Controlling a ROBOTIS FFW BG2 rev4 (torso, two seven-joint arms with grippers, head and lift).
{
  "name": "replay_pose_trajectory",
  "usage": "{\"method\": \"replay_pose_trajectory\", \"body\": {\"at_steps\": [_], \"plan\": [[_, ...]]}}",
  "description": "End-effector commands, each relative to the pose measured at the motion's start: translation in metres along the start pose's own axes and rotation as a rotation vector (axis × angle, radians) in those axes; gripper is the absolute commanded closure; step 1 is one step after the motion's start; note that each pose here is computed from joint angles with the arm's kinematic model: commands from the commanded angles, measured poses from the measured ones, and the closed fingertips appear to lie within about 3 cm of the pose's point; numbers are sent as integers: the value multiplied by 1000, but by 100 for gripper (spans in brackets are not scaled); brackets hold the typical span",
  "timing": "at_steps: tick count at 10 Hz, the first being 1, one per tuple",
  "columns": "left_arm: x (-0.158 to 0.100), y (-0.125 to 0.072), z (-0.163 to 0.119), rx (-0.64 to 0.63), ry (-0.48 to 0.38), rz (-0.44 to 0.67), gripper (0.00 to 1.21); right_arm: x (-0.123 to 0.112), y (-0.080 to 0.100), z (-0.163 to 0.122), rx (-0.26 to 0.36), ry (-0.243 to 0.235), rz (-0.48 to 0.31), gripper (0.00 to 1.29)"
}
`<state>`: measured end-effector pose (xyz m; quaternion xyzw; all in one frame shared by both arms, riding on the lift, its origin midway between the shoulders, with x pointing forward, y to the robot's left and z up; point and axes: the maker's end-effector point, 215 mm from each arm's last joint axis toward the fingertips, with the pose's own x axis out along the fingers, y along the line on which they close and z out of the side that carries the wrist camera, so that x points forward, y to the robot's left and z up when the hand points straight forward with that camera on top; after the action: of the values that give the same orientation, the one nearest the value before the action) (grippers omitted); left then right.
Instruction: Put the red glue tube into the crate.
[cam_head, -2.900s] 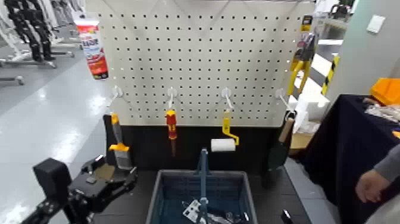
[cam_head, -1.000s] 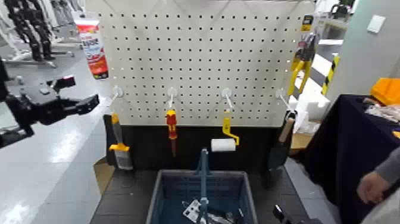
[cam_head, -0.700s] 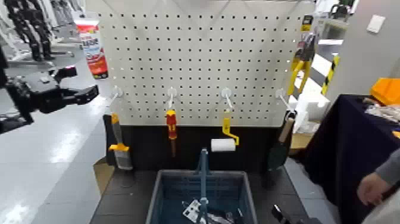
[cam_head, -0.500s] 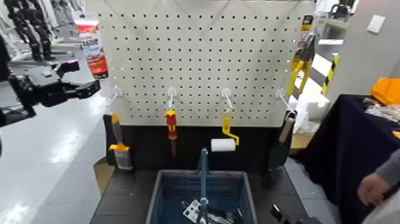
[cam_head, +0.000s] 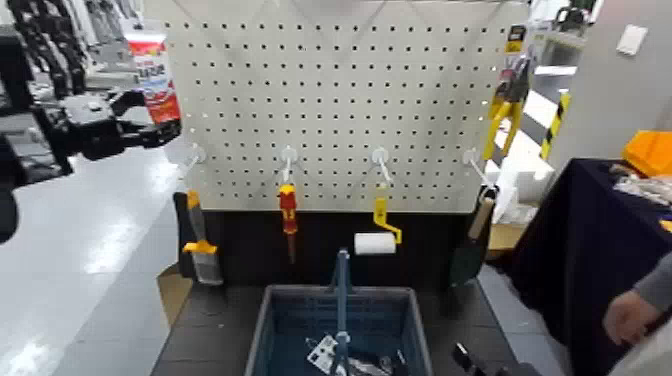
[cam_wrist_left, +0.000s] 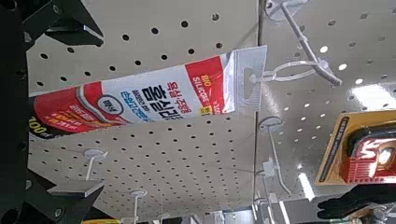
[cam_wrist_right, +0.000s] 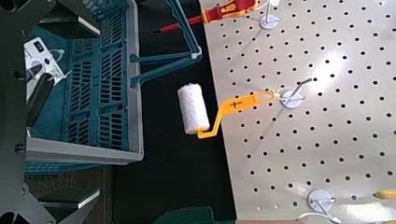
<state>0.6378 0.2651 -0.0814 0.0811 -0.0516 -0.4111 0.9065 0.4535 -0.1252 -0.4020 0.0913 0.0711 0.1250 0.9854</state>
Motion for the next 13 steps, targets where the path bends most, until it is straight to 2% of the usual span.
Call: {"method": "replay_pose_trajectory", "body": {"at_steps": [1,2,3,5,6,7,10,13], "plan": [[3,4,0,-14,-2,-17,29,1,1,-1,5,2,3,11],[4,4,3,-10,-8,-20,48,1,1,0,4,2,6,11],[4,5,3,-10,-3,-17,74,1,1,-2,5,5,6,11],[7,4,5,-12,2,-21,103,1,2,-2,6,5,10,11],[6,5,6,-8,4,-19,104,1,2,-2,6,6,10,11],[7,5,6,-7,7,-16,120,1,2,-2,8,6,10,11],[7,7,13,3,-2,-10,118,1,2,-2,8,7,10,11],[9,2,46,58,-36,-22,118,1,3,-4,11,13,11,11]]}}
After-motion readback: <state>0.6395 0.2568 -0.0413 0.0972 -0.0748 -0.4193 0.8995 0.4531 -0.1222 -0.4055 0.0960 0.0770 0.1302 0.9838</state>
